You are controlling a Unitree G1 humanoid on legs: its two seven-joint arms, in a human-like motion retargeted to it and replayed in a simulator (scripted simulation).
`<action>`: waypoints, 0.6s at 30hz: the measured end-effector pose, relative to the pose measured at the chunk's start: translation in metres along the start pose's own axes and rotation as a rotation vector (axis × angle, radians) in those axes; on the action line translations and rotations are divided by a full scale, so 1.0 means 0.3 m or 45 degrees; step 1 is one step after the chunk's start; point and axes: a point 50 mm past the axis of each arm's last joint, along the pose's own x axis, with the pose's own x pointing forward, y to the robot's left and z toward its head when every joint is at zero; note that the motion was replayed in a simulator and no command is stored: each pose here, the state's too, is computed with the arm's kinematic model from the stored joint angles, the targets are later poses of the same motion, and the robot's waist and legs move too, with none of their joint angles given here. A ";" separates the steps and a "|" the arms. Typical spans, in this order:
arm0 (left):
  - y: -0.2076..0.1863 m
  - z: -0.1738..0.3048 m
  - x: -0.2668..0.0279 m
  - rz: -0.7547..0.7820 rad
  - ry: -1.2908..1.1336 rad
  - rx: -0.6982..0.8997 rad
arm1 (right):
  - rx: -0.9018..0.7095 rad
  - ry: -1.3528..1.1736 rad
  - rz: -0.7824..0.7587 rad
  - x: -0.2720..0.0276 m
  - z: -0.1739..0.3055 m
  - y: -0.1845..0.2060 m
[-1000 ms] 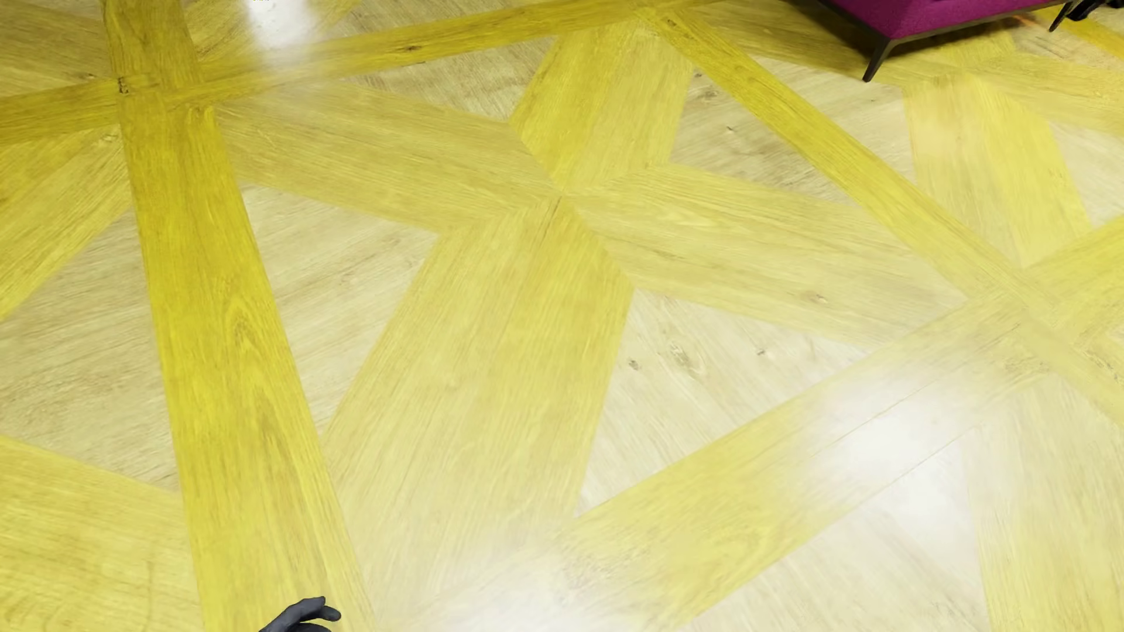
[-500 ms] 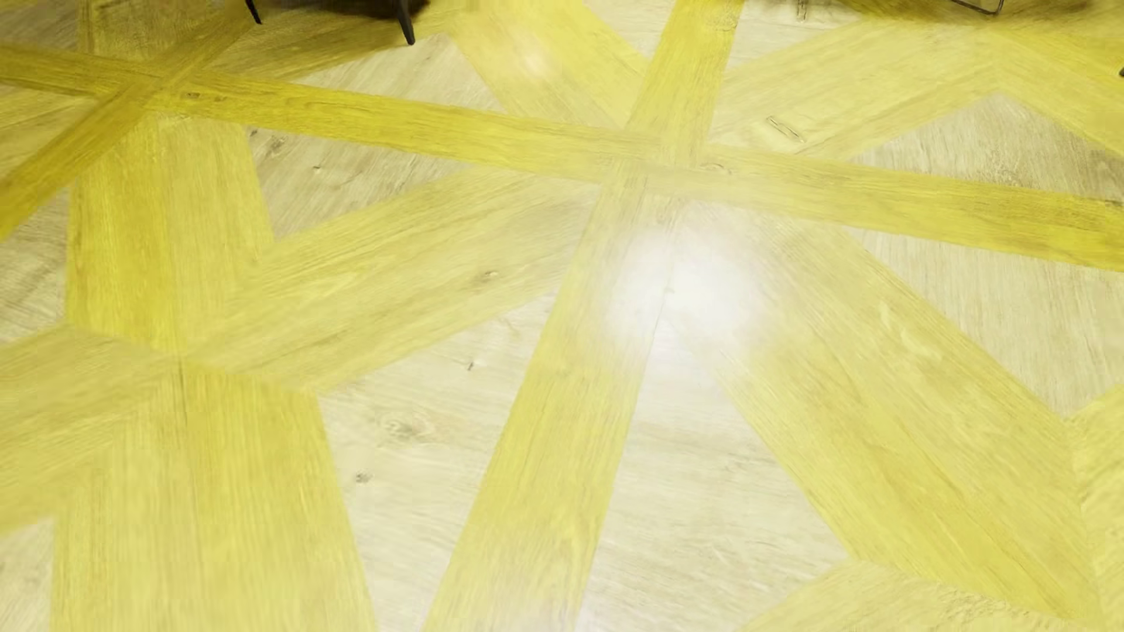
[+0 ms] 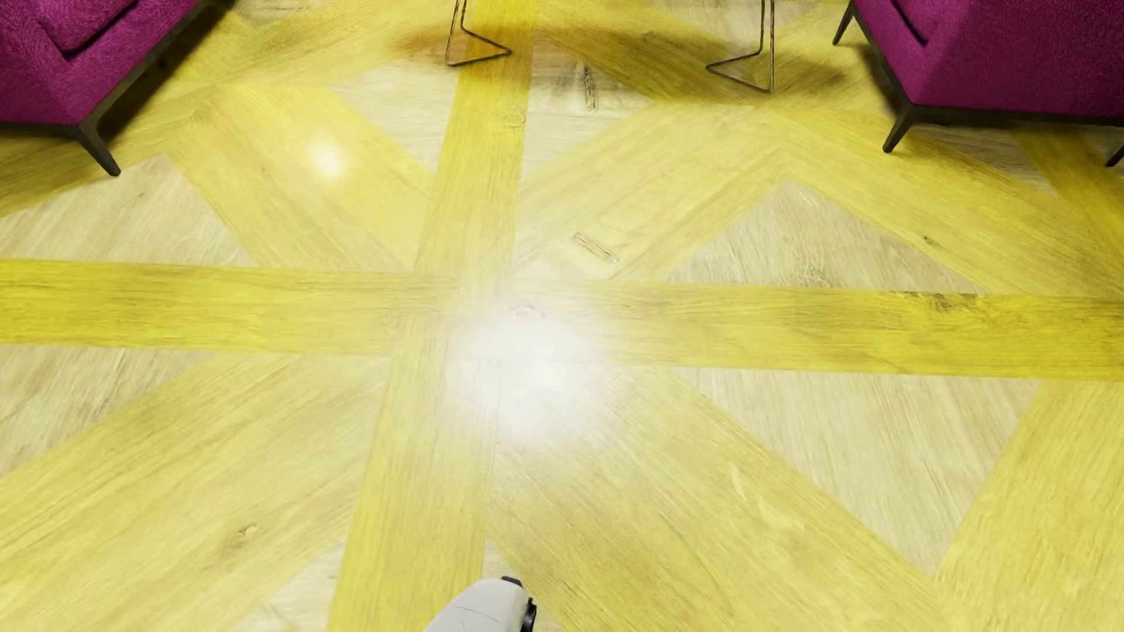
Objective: Walk to the coffeetable
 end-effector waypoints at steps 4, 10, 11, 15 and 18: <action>0.096 0.330 -0.035 0.114 -0.502 -0.091 | 0.059 0.310 0.198 -0.113 -0.243 0.218; 0.400 0.666 -0.215 0.446 -1.010 -0.131 | 0.009 0.548 0.352 -0.270 -0.428 0.334; 0.399 0.631 -0.198 0.445 -0.961 -0.147 | 0.037 0.586 0.353 -0.285 -0.446 0.348; 0.189 0.417 -0.041 0.210 -0.582 -0.146 | 0.030 0.520 0.301 -0.211 -0.387 0.303; -0.009 0.129 0.005 -0.001 -0.187 -0.035 | 0.081 0.207 0.094 -0.070 -0.171 0.127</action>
